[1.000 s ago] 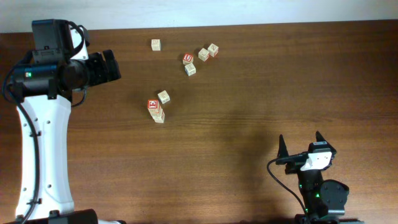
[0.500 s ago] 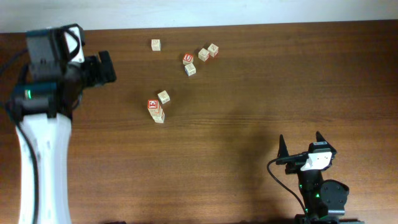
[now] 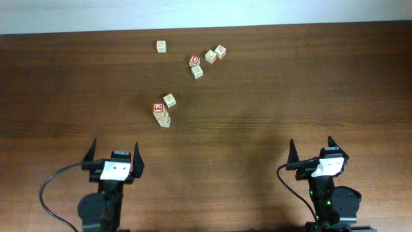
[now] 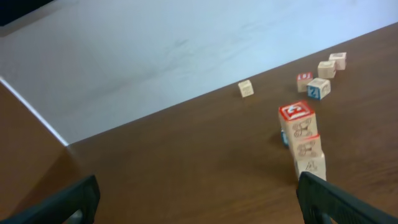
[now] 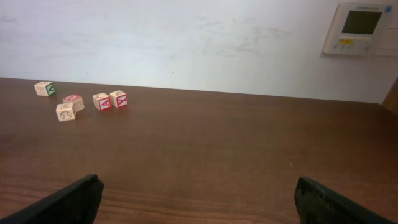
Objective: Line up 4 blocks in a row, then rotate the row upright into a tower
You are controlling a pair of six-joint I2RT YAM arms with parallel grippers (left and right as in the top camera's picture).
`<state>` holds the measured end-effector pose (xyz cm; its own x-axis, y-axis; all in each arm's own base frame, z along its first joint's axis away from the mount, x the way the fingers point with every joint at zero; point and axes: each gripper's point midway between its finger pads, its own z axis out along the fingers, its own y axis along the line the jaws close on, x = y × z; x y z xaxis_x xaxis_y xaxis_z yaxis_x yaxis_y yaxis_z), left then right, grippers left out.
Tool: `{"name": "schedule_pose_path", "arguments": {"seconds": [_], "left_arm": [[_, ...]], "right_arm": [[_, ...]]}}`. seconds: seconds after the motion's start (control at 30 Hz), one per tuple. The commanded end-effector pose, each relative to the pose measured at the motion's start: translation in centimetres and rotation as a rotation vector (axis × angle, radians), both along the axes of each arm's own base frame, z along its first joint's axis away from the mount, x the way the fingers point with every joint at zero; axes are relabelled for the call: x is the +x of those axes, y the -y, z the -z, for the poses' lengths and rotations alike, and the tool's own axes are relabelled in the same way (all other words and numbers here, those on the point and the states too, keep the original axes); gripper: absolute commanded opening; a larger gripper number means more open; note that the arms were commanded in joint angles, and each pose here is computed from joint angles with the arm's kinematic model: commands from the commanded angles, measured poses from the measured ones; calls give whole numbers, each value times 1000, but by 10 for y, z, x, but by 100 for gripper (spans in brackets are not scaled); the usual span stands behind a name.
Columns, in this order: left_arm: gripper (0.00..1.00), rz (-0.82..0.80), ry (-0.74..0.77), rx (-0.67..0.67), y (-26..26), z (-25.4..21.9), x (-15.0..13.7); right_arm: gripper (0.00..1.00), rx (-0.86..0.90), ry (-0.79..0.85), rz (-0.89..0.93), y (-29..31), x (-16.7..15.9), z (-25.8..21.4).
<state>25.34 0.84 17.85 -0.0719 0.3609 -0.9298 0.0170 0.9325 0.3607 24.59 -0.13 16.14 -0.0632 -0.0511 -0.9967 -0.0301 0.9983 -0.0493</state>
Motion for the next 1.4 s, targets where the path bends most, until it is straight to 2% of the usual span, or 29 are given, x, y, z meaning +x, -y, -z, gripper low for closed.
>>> {"name": "schedule_pose_path", "arguments": {"seconds": [0.0, 1.37], "left_arm": [[99, -50, 2, 20, -8, 20, -6], [100, -67, -7, 20, -11, 22, -8]], "right_arm": [[98, 1, -3, 12, 3, 0, 3], [98, 1, -3, 12, 3, 0, 3]]}}
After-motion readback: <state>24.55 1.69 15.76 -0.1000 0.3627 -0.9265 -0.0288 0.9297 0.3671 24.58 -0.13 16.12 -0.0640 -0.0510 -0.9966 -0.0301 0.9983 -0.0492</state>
